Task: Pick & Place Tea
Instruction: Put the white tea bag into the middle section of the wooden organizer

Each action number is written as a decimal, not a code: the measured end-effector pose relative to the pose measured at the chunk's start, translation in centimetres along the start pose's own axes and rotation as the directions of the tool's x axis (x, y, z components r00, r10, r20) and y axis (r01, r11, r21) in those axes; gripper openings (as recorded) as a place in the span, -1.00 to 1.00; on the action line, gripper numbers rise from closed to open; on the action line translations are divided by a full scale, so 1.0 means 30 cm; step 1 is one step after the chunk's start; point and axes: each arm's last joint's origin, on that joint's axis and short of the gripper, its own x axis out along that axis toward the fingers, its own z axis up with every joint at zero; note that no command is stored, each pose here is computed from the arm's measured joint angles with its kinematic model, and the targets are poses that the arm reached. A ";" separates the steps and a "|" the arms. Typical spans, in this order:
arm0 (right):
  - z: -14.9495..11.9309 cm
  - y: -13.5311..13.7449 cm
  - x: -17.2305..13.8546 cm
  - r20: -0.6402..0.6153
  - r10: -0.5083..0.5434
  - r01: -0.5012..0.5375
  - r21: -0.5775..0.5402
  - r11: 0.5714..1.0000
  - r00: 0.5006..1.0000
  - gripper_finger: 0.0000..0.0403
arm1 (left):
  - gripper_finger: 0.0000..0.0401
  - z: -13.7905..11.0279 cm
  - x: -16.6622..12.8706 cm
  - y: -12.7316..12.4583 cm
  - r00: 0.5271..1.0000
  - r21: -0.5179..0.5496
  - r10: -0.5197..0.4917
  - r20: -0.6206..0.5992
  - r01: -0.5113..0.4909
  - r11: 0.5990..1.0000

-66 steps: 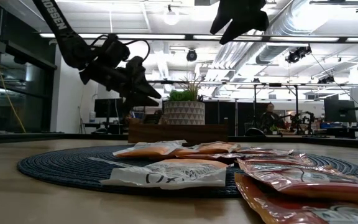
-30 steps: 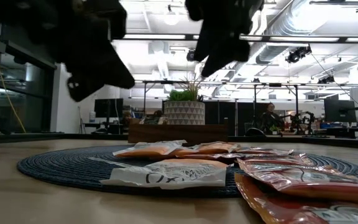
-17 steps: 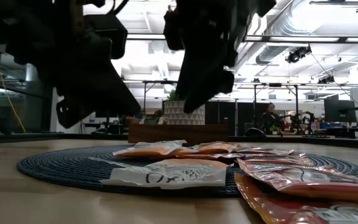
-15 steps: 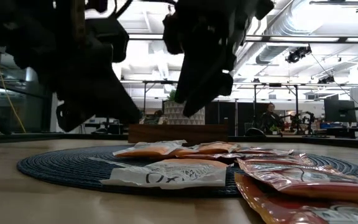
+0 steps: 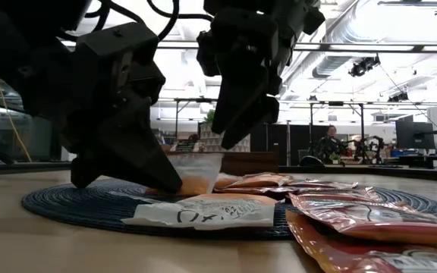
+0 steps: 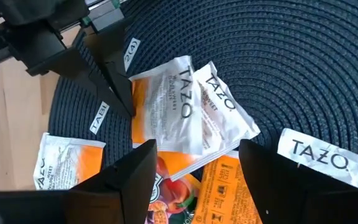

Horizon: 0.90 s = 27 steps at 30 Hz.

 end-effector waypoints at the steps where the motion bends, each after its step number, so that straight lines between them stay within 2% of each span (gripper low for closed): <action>1: 0.002 -0.004 -0.001 0.001 0.001 -0.001 0.000 1.000 1.000 0.11 | -1.00 -0.001 0.000 0.001 1.000 0.002 0.002 -0.004 -0.002 1.000; 12: 0.013 -0.042 0.043 -0.049 0.104 -0.106 -0.053 0.993 0.993 0.11 | -1.00 -0.009 0.001 0.017 0.999 0.014 0.047 -0.016 -0.047 0.999; 16: 0.007 -0.063 0.075 -0.076 0.103 -0.109 -0.074 0.991 0.992 0.11 | -1.00 -0.010 0.001 0.019 0.998 0.018 0.056 -0.013 -0.056 0.998; 23: 0.021 -0.072 0.084 -0.053 0.131 -0.135 -0.075 0.988 0.990 0.08 | -1.00 -0.011 0.002 0.022 0.998 0.020 0.060 -0.014 -0.060 0.998; 27: 0.028 -0.063 0.083 -0.045 0.188 -0.191 -0.058 0.980 0.981 0.00 | -1.00 -0.011 0.002 0.022 0.998 0.021 0.060 -0.012 -0.060 0.998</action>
